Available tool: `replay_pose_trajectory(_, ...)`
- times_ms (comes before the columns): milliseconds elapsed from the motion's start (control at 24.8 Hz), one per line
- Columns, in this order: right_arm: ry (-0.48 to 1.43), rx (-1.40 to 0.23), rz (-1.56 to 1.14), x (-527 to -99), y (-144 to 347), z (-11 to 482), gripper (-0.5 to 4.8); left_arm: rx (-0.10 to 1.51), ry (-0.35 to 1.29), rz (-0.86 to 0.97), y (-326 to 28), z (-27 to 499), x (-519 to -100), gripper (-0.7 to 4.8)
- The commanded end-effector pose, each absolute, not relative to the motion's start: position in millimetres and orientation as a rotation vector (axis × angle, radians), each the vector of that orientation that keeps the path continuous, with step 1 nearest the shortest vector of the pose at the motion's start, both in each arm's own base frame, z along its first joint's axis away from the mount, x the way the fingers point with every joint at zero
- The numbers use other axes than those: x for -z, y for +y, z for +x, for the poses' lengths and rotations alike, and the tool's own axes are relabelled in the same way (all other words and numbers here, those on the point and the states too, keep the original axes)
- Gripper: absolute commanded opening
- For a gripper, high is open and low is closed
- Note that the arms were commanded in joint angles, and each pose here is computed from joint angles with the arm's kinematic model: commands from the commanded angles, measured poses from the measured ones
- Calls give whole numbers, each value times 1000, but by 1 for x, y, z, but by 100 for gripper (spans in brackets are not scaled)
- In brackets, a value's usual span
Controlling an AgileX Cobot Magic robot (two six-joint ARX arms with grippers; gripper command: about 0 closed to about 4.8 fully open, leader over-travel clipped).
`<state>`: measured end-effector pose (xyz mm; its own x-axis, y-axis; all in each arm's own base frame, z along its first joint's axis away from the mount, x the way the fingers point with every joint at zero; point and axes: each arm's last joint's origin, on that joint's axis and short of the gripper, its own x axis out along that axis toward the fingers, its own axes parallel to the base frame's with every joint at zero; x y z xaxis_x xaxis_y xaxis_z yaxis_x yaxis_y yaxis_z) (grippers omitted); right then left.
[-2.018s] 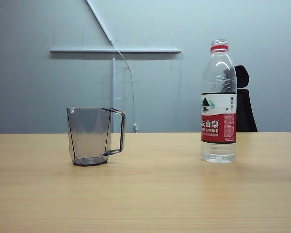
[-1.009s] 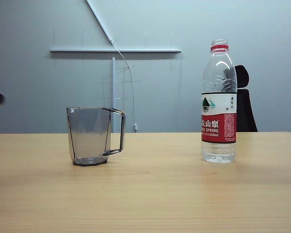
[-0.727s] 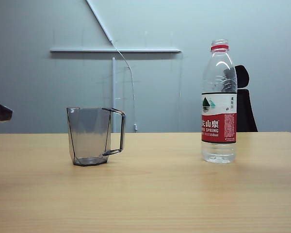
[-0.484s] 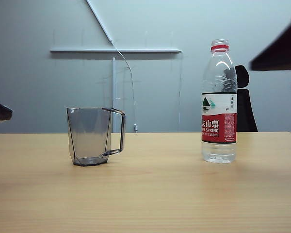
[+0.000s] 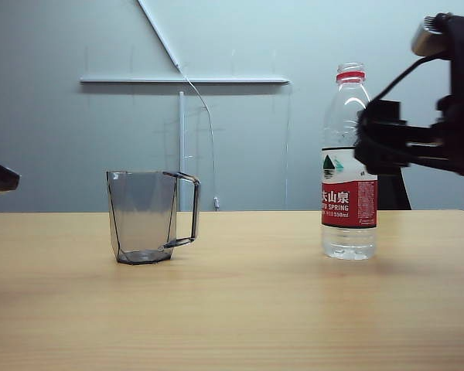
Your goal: Pick up the mineral water bottle on the table and pour water into the mug until it's half full.
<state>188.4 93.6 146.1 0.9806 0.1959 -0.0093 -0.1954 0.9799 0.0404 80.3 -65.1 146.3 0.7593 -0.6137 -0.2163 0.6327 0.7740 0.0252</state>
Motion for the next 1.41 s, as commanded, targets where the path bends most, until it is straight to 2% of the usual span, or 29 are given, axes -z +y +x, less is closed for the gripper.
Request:
replay_pose_trajectory(40, -42, -295, 63, -147, 106, 205, 479, 684, 183, 89, -65, 80, -149, -2)
replay_pose_trajectory(121, -26, -289, 56, -143, 111, 214, 479, 683, 186, 90, -65, 80, -148, -2)
replay_pose_trajectory(323, -31, -138, 60, -142, 112, 227, 479, 684, 185, 89, -65, 80, -148, -2)
replay_pose_trajectory(525, 10, -191, 42, -141, 113, 234, 479, 683, 184, 89, -65, 80, -148, -2)
replay_pose_trajectory(1130, 49, -171, 34, -129, 123, 261, 479, 683, 185, 90, -65, 80, -148, -2)
replay_pose_trajectory(1171, 50, -171, 34, -128, 123, 261, 467, 683, 185, 90, -65, 80, -148, -2)
replay_pose_trajectory(1251, 50, -171, 34, -128, 123, 261, 367, 683, 185, 90, -65, 80, -148, -2)
replay_pose_trajectory(1292, 50, -171, 34, -128, 123, 261, 284, 683, 185, 90, -65, 80, -148, -2)
replay_pose_trajectory(1332, 50, -171, 34, -128, 123, 261, 246, 683, 184, 89, -65, 80, -148, -2)
replay_pose_trajectory(1372, 50, -171, 34, -128, 123, 261, 215, 683, 185, 90, -65, 80, -148, -2)
replay_pose_trajectory(1413, 50, -171, 34, -128, 123, 261, 215, 683, 185, 90, -65, 80, -148, -2)
